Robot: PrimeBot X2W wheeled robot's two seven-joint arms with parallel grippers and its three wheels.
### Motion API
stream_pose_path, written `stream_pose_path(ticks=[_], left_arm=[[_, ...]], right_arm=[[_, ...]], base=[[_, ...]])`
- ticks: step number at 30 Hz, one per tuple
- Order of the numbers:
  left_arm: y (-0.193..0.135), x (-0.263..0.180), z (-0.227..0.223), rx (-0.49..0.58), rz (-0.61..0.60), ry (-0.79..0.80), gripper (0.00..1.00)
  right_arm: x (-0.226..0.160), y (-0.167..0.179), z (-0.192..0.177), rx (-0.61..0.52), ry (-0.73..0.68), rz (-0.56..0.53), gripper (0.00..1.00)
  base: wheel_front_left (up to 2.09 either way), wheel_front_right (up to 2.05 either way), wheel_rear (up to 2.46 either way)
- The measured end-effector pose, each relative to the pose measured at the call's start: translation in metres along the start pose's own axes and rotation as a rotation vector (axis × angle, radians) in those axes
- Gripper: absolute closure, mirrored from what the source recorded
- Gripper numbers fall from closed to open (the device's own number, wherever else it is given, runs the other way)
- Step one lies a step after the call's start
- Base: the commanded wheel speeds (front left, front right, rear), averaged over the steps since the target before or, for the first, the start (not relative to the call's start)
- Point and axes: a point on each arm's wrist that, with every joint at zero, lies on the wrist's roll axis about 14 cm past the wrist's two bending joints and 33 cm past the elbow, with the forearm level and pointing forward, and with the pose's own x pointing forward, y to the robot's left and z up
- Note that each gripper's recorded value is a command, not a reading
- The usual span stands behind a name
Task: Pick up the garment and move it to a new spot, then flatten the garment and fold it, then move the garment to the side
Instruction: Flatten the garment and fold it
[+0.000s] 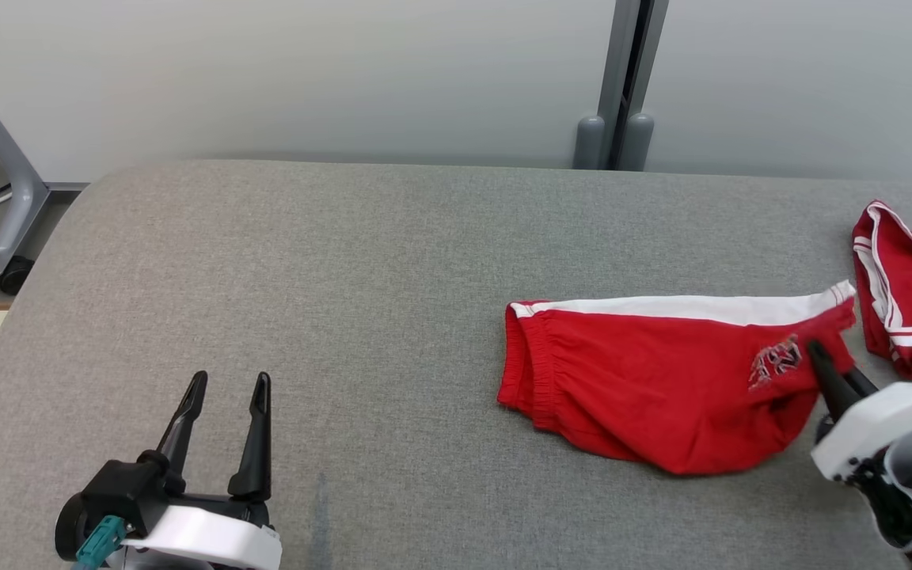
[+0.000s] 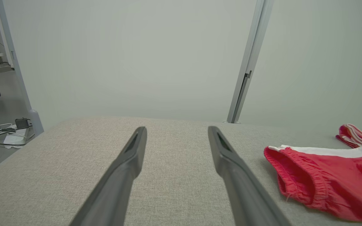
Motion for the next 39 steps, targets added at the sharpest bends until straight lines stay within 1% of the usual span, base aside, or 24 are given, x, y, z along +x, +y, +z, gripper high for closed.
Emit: stream_pose_path(ticks=[3, 7, 10, 19, 22, 31, 32, 33, 36, 39], left_arm=[[0.001, -0.001, 0.0, -0.003, 0.005, -0.001, 0.0], [0.003, -0.002, 0.0, -0.006, 0.012, 0.0, 0.0], [0.004, -0.001, 0.003, -0.01, 0.017, -0.007, 0.0], [0.013, -0.006, 0.004, -0.017, 0.055, -0.009, 0.0], [0.014, -0.007, 0.003, -0.018, 0.061, -0.006, 0.0], [0.013, -0.006, 0.002, -0.019, 0.064, -0.003, 0.0], [0.012, -0.005, 0.002, -0.02, 0.061, -0.002, 0.0], [0.011, -0.005, 0.002, -0.02, 0.058, -0.001, 0.0], [0.009, -0.003, 0.001, -0.022, 0.052, 0.0, 0.0], [0.007, -0.001, 0.001, -0.023, 0.045, -0.001, 0.0]], right_arm=[[0.009, 0.03, 0.004, -0.031, -0.018, 0.086, 1.0], [0.019, 0.073, -0.003, -0.066, -0.012, 0.198, 1.0], [0.023, 0.105, -0.013, -0.069, 0.002, 0.277, 1.0], [0.026, 0.179, -0.037, -0.059, 0.049, 0.447, 1.0], [0.024, 0.193, -0.049, -0.055, 0.08, 0.479, 1.0], [0.018, 0.201, -0.071, -0.064, 0.135, 0.498, 1.0], [0.017, 0.201, -0.071, -0.062, 0.133, 0.498, 0.67], [0.017, 0.201, -0.07, -0.062, 0.128, 0.497, 0.0], [0.016, 0.202, -0.061, -0.06, 0.091, 0.504, 0.0], [0.02, 0.191, -0.037, -0.056, 0.016, 0.478, 0.0]], base=[[0.0, 0.0, 0.0], [0.0, 0.0, 0.0], [0.0, 0.0, 0.0], [0.0, 0.0, 0.0], [0.0, 0.0, 0.0], [0.0, 0.0, 0.0], [0.0, 0.0, 0.0], [0.0, 0.0, 0.0], [0.0, 0.0, 0.0], [0.0, 0.0, 0.0]])
